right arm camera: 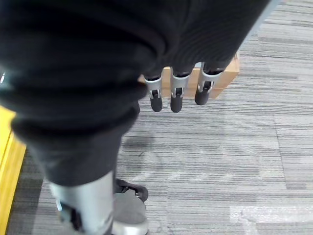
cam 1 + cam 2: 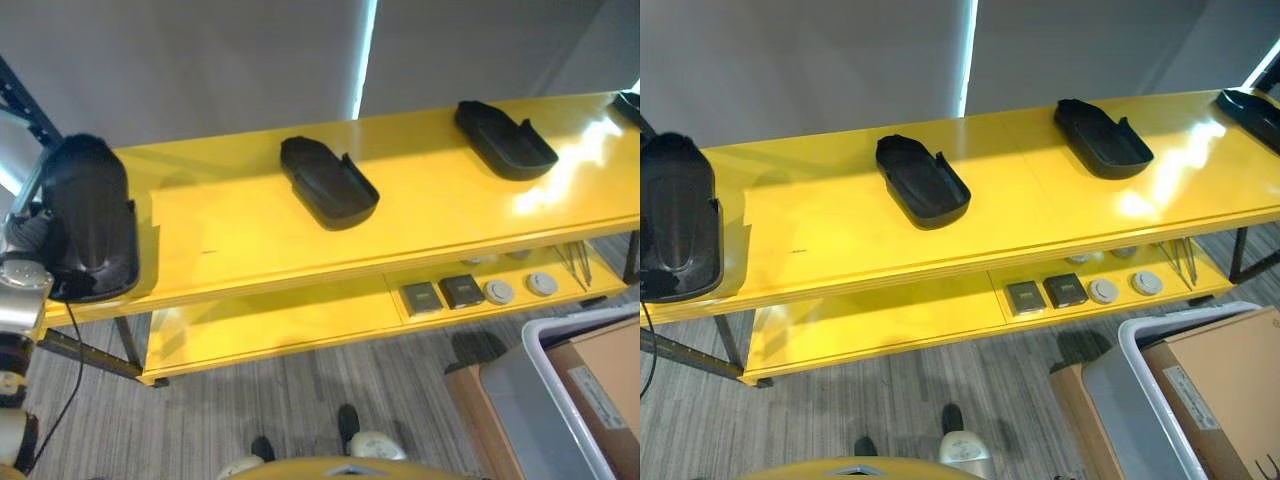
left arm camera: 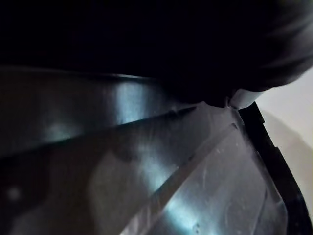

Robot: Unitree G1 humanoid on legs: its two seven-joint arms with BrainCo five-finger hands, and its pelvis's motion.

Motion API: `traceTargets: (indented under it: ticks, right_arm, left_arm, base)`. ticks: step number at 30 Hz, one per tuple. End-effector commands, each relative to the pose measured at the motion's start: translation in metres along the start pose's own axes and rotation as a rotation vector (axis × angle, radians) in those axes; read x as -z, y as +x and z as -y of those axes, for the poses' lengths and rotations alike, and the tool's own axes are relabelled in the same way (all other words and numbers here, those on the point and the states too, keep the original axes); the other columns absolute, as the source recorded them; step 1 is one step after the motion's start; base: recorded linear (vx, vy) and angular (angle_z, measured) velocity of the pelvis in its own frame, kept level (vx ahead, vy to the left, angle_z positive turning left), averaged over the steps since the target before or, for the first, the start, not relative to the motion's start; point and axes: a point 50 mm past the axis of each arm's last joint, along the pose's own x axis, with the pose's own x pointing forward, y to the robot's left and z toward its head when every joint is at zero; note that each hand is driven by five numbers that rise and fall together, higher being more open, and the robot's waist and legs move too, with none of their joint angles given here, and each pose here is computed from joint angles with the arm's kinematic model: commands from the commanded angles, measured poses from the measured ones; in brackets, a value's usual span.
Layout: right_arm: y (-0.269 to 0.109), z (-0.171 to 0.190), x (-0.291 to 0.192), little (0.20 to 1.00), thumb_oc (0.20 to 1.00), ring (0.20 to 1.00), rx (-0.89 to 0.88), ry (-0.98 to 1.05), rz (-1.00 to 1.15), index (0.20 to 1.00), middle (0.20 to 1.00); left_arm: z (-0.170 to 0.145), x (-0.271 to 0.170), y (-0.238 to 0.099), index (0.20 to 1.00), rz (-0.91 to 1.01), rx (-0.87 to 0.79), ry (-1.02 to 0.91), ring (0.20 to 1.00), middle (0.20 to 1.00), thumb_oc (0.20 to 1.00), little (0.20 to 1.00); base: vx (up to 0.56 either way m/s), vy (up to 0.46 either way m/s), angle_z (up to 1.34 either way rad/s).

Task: Move parts from the plastic box to the shelf.

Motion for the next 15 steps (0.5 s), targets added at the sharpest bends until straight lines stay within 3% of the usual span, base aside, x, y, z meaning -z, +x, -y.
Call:
traceTargets:
  ticks: [1,9,15]
  right_arm:
    - [-0.001,0.01,0.008,1.0,1.0,1.0,0.009,-0.085,-0.023,1.0,1.0]
    - [-0.003,0.01,0.019,1.0,1.0,1.0,-0.001,-0.099,-0.048,1.0,1.0]
    - [-0.002,0.011,0.018,1.0,1.0,1.0,-0.015,-0.098,-0.039,1.0,1.0]
  left_arm:
    - [-0.047,-0.042,0.007,0.2,0.113,-0.091,-0.004,0.2,0.2,0.2,0.2]
    - [-0.044,-0.038,0.013,0.2,0.058,-0.086,0.089,0.2,0.2,0.2,0.2]
    - [-0.048,-0.047,0.018,0.2,0.036,-0.194,0.205,0.2,0.2,0.2,0.2]
  base:
    - [0.11,0.041,-0.18]
    - [0.09,0.009,-0.06]
    - [-0.01,-0.034,-0.11]
